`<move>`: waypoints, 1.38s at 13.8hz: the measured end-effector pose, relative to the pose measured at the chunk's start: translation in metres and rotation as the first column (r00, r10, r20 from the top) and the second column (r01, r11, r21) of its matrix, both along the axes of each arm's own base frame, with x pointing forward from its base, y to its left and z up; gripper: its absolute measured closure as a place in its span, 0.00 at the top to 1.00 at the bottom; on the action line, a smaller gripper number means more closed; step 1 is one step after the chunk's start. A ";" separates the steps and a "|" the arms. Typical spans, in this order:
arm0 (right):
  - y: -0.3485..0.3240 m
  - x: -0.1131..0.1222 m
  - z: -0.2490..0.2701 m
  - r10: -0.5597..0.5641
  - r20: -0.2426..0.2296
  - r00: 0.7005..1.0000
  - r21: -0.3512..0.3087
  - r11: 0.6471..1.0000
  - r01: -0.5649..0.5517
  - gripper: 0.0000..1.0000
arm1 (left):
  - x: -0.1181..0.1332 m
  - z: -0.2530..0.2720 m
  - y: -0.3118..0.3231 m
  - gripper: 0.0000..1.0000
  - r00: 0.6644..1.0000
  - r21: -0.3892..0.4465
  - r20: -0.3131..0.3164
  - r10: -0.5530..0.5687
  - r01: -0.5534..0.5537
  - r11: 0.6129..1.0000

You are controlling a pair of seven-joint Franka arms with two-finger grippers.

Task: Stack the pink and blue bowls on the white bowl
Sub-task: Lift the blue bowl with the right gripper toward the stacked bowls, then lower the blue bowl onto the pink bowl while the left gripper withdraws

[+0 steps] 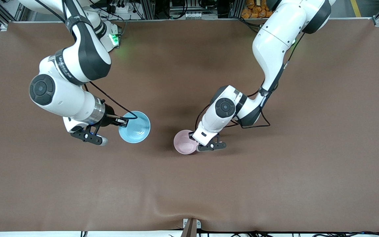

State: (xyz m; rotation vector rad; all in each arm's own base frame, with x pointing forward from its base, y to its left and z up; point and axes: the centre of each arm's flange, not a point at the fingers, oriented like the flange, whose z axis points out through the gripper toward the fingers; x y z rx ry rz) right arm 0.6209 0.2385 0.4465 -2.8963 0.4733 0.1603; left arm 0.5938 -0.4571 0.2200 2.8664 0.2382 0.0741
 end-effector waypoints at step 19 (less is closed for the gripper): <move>0.177 -0.041 -0.123 -0.033 0.092 0.995 0.046 0.999 0.029 0.03 | 0.085 0.232 0.236 1.00 0.997 0.216 0.062 -0.044 0.029 0.976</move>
